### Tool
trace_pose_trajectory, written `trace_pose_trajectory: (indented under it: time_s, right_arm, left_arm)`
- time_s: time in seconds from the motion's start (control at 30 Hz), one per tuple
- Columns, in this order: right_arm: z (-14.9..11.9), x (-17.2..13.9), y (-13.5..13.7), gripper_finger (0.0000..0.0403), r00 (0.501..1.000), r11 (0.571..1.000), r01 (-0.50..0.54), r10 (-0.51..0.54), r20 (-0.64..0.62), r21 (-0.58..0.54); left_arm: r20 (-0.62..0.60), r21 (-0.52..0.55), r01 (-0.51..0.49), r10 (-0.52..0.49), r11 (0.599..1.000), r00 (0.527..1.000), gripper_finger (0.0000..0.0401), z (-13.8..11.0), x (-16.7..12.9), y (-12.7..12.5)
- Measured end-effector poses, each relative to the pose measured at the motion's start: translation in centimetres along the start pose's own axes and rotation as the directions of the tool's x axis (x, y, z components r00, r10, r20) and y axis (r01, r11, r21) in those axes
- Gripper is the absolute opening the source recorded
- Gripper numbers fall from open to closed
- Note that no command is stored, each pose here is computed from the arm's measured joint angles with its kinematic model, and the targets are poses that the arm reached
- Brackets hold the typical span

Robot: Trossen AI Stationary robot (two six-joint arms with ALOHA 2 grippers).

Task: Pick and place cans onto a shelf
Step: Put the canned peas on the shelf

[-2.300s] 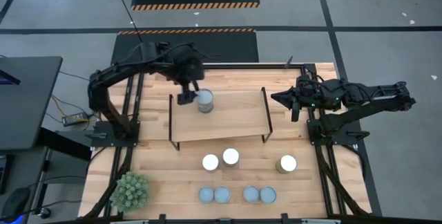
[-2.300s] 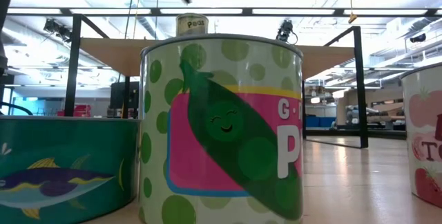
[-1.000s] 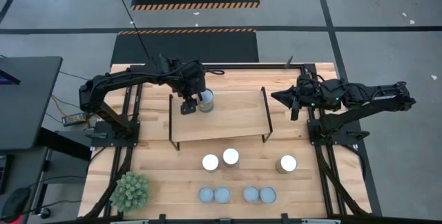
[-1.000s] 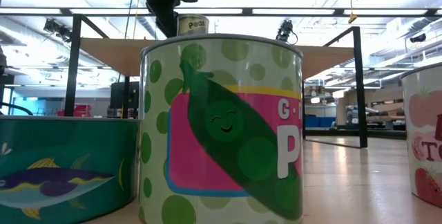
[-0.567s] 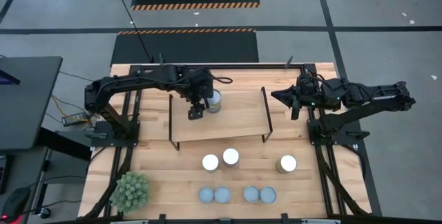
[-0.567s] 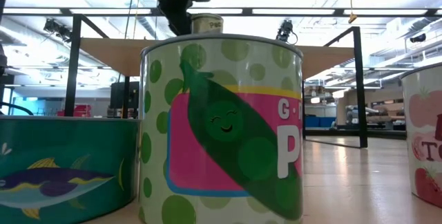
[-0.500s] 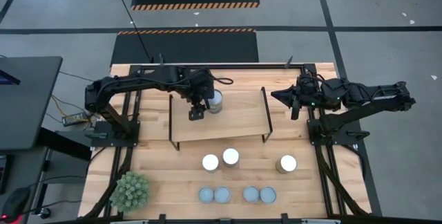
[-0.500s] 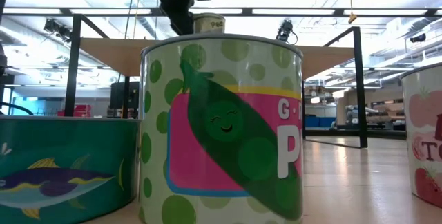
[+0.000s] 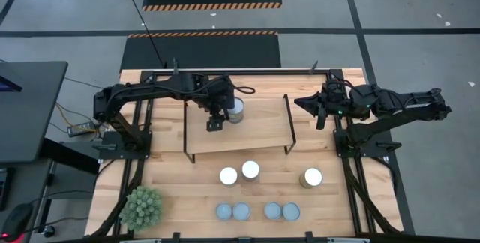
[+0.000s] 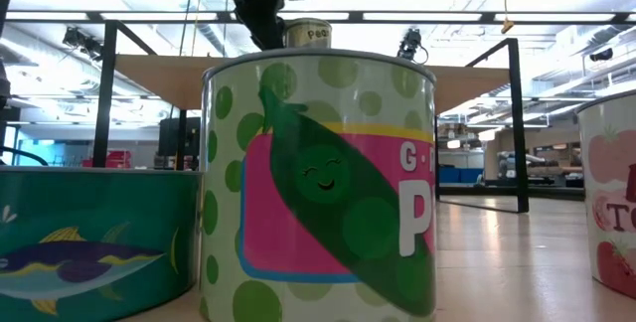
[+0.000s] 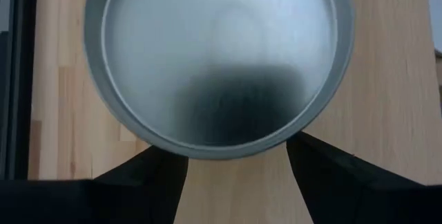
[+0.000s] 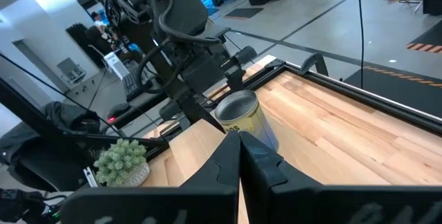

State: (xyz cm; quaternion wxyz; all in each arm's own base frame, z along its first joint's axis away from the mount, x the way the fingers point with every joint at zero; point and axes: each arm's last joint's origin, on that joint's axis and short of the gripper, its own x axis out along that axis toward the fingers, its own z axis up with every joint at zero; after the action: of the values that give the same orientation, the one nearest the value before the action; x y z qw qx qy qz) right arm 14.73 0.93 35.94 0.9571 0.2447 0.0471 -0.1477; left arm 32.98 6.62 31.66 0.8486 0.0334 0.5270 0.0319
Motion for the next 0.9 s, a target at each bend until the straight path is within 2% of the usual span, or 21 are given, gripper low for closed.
trace_pose_trajectory:
  time_s: [0.27,0.73,0.9]
  right_arm:
    - [0.0,0.0,0.0,0.0009,1.000,1.000,0.001,-0.001,0.000,-0.002]
    - [0.0,0.0,0.0,0.0009,1.000,1.000,0.002,-0.002,0.002,-0.009]
    - [0.0,0.0,0.0,0.0009,1.000,1.000,0.001,-0.001,0.004,-0.008]
  left_arm:
    - [-0.069,0.005,0.014,-0.013,1.000,0.998,0.0249,-0.7,-0.1,-0.1]
    - [0.056,0.004,-0.043,0.042,0.999,0.998,0.0249,0.5,-0.1,0.2]
    - [0.054,0.061,-0.084,0.080,0.995,0.995,0.0249,0.6,-0.1,0.4]
